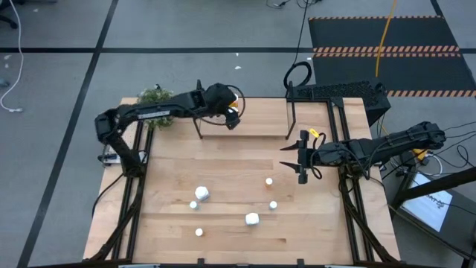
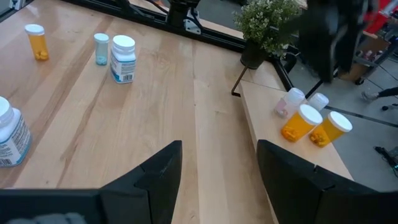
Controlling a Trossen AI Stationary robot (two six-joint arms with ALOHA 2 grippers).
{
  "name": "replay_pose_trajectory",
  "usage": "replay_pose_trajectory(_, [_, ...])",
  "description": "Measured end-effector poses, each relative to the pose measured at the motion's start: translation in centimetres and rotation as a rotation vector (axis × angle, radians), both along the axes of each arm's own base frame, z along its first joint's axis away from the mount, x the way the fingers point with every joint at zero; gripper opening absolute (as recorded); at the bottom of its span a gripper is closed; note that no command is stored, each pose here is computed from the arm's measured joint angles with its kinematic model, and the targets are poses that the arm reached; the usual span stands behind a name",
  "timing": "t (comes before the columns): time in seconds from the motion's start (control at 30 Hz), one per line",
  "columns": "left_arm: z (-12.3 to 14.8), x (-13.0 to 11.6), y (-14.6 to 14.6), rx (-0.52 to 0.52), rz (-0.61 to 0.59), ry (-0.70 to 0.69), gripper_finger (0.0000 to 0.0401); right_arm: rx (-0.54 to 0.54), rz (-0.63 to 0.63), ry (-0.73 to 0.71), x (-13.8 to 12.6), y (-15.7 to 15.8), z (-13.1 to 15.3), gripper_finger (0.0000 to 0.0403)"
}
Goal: Pick and place medicine bottles onto shelf by color
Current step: Put the right small orange pill bottle on the shelf
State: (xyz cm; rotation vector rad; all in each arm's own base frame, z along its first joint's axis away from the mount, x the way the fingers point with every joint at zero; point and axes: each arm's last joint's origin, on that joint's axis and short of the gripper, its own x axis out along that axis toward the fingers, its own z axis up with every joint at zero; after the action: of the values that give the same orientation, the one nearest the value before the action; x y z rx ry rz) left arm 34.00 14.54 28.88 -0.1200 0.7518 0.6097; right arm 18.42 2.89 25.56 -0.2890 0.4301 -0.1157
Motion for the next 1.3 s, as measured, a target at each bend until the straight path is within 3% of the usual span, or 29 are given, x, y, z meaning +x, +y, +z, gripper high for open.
replay_pose_trajectory(0.27, [4.3,-2.1,-8.2,0.048,-0.073,-0.014,0.0328,0.039,-0.013,-0.01,0.0,0.0,0.0,0.0203])
replay_pose_trajectory(0.53, [2.1,-2.8,-15.1,0.102,-0.168,0.037,0.0328,0.125,-0.045,-0.055,0.1,0.0,0.3,0.0203])
replay_pose_trajectory(0.67, [-0.1,-3.4,-16.4,0.102,-0.206,0.096,0.0328,0.181,0.0,-0.046,0.6,0.7,0.6,0.0203])
replay_pose_trajectory(0.87, [-0.2,-4.3,-16.7,0.117,-0.178,0.127,0.0328,0.227,-0.009,0.04,3.0,1.8,1.2,0.0203])
replay_pose_trajectory(1.07, [-0.2,-5.4,-17.4,0.146,-0.175,0.108,0.0328,0.246,0.025,0.136,6.0,3.0,0.6,0.0203])
replay_pose_trajectory(1.3, [-1.4,-7.5,-17.4,0.132,-0.168,0.058,0.0328,0.285,0.099,0.267,7.6,4.4,-1.0,0.0203])
